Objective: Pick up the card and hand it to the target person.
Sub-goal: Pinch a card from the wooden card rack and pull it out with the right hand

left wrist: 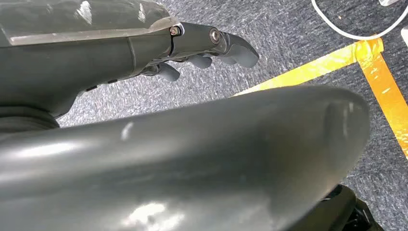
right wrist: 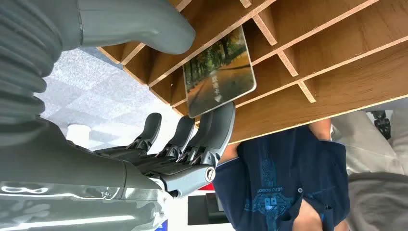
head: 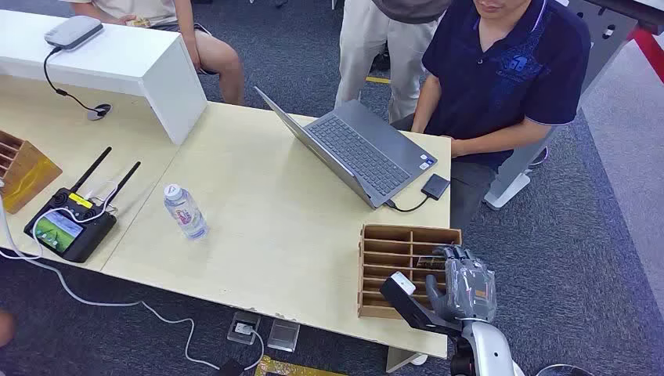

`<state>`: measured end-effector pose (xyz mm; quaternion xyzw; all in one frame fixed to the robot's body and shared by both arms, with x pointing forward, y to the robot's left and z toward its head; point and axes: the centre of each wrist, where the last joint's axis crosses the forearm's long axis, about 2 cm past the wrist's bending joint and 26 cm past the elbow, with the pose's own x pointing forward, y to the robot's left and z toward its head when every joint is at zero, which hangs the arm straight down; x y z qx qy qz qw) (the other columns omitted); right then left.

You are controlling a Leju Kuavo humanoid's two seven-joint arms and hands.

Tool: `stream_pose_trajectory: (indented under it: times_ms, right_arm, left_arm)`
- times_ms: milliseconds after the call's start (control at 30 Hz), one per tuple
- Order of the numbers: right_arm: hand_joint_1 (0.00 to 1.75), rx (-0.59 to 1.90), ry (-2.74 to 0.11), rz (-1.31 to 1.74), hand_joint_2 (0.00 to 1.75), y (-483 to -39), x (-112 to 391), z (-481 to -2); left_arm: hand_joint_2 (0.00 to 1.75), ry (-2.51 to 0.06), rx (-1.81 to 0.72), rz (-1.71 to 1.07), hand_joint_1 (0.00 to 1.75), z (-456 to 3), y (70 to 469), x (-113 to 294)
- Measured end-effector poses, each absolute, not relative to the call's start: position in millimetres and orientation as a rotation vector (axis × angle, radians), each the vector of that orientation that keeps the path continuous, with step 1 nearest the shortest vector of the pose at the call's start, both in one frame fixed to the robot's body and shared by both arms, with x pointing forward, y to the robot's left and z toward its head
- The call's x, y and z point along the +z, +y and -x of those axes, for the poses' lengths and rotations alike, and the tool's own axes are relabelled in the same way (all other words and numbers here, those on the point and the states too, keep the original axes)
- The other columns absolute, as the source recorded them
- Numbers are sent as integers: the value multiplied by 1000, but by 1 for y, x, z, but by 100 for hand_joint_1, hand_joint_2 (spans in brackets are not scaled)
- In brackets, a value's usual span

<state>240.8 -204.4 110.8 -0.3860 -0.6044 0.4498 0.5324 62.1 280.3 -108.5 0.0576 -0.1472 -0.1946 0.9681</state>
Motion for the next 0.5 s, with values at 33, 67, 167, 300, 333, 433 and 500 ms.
stream_pose_trajectory:
  times_ms: [33, 67, 167, 300, 333, 433, 500]
  right_arm:
    - [79, 1073, -1441, 920, 175, -204, 111, -241]
    - [79, 1072, -1441, 921, 175, -204, 111, -241]
    - [81, 1072, -1440, 921, 175, -204, 111, -241]
    - [86, 1072, -1436, 919, 175, -204, 111, -241]
    - [91, 1072, -1435, 919, 175, -204, 111, -241]
    - [104, 1071, -1432, 917, 175, -204, 111, -241]
    - [114, 1070, -1430, 914, 175, -204, 110, -241]
  left_arm:
    - [0, -298, -393, -116, 0, -62, 280, -108]
    - [0, -298, -393, -116, 0, -62, 280, -108]
    - [0, -298, -393, -116, 0, -62, 280, -108]
    - [0, -299, -396, -116, 0, -62, 280, -108]
    - [0, -300, -398, -116, 0, -62, 280, -108]
    - [0, -303, -404, -110, 0, -62, 280, -109]
    - [0, -307, -408, -92, 0, -62, 280, -109]
